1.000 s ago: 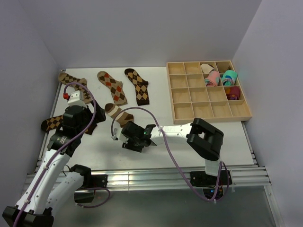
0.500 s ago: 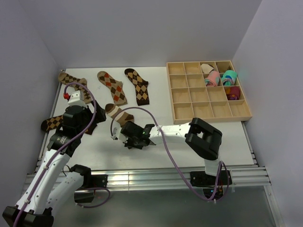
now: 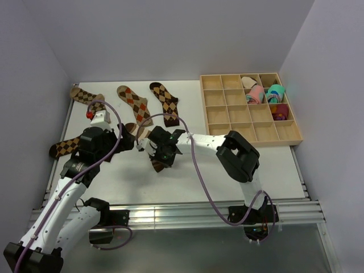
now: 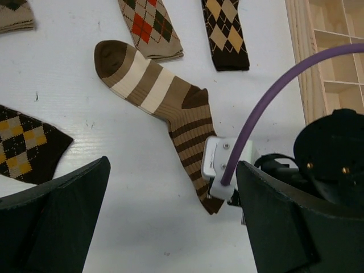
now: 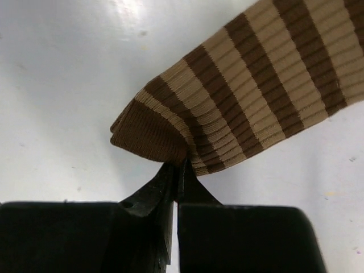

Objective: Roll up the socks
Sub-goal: Roll the sock at the center of the board.

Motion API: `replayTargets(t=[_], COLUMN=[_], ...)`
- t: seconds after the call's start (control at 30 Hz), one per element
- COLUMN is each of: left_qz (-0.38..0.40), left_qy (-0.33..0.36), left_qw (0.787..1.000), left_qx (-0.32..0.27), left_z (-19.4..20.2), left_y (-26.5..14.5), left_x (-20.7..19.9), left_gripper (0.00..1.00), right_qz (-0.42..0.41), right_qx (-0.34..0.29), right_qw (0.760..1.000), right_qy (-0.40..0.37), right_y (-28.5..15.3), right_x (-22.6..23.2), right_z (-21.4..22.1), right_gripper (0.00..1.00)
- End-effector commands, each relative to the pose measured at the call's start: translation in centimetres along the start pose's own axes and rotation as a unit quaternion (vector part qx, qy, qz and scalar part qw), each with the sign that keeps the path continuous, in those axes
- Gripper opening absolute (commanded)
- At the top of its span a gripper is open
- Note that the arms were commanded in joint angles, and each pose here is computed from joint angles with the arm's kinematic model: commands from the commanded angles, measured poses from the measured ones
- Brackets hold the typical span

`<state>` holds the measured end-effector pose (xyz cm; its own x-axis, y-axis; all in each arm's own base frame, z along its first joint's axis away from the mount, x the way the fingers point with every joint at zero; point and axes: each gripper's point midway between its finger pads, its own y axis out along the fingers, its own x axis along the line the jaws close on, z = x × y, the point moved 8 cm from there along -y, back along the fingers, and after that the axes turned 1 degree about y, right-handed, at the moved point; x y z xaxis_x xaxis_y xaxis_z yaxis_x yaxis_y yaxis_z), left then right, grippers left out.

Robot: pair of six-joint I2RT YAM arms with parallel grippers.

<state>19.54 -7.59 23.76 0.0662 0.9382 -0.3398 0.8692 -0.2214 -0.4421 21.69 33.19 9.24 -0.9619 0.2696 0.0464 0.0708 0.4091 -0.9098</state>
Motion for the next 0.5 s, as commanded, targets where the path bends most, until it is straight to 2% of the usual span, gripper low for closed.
replayTargets(t=[0.0, 0.13, 0.33, 0.4, 0.47], left_qz=[0.016, -0.014, -0.041, -0.045, -0.047], left_qy=[-0.013, -0.032, -0.042, -0.045, -0.048], left_qw=[0.999, 0.998, 0.997, 0.996, 0.995], left_qx=[-0.03, -0.046, -0.059, -0.067, -0.075], left_z=[-1.1, -1.6, -1.7, -1.9, -2.0], left_y=[-0.3, -0.3, -0.7, -0.9, -1.2], left_x=[-0.7, -0.3, 0.2, 0.3, 0.4], left_gripper=[1.0, 1.0, 0.99, 0.99, 1.0], right_qz=[-0.002, 0.009, -0.017, -0.036, -0.056], right_qx=[0.02, 0.026, 0.028, 0.032, 0.029], right_qw=[1.0, 0.999, 0.999, 0.998, 0.998], right_qy=[0.019, 0.038, 0.035, 0.027, 0.025], right_y=[-0.1, 0.1, -0.2, -0.2, -0.2], right_x=[-1.5, -1.8, 1.3, 2.8, 3.9], right_z=[0.3, 0.7, 1.7, 1.7, 1.7], right_gripper=[0.0, 0.0, 0.01, 0.07, 0.23])
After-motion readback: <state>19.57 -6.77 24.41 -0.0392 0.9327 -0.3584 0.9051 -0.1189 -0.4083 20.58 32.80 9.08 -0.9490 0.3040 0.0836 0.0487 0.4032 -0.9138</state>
